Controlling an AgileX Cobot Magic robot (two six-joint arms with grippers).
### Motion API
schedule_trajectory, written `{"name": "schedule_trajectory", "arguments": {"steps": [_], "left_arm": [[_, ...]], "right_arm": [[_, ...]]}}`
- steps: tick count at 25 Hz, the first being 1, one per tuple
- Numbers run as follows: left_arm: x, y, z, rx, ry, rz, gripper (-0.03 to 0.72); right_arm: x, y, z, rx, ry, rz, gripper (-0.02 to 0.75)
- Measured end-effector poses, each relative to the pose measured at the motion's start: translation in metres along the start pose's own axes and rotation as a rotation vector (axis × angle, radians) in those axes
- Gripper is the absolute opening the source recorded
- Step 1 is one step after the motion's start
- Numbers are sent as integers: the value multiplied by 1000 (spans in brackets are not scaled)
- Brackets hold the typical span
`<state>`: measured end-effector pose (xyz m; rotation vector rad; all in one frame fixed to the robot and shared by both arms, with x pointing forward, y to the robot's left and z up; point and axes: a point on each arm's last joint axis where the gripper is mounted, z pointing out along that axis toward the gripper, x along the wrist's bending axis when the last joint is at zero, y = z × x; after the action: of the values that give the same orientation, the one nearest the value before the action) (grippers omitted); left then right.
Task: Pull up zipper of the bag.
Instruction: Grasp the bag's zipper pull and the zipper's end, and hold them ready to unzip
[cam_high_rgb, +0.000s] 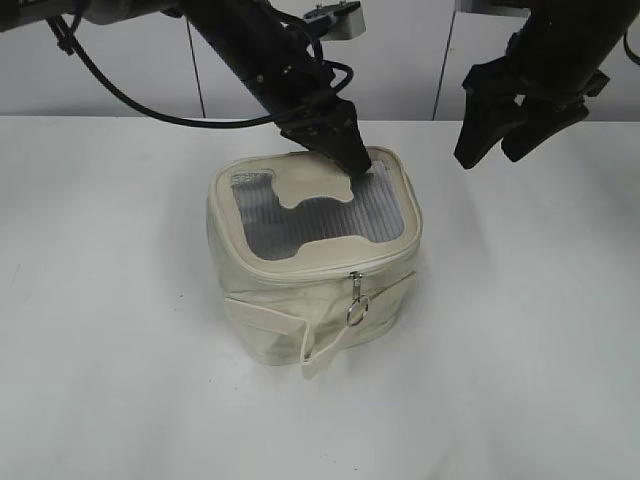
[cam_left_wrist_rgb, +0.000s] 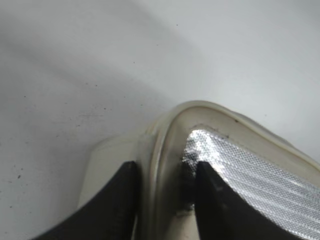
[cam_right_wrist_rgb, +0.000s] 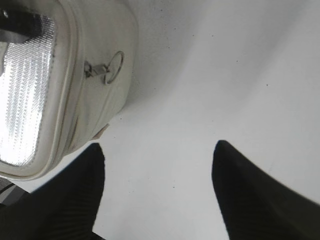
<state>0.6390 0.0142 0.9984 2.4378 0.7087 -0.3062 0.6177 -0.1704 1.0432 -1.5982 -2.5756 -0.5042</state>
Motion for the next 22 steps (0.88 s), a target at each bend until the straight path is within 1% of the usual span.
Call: {"name": "schedule_trajectory", "arguments": {"steps": [2,4,5,6,9,13,20,22], "left_arm": [[1,0,0,-2,-3,-1,235],[3,-1,1,-3,-1,-4,111],[3,-1,1,-3,-1,-4,69],[3,-1,1,-3,-1,-4,52],[3,-1,1,-3,-1,-4,50],[0,-1,-4,2,6,8,48],[-7,-10,-7,-2,6,24,44],[-9,-13,-8,-13,5,27,43]], "right_arm": [[0,0,0,0,0,0,526],[0,-1,1,5,2,2,526],[0,-3,2,12,3,4,526],[0,-5,4,20,5,6,526],[-1,-12,10,52,11,16,524],[-1,-29,21,104,19,33,498],[3,-61,28,4,7,22,493],[3,-69,28,-39,-11,17,492]]}}
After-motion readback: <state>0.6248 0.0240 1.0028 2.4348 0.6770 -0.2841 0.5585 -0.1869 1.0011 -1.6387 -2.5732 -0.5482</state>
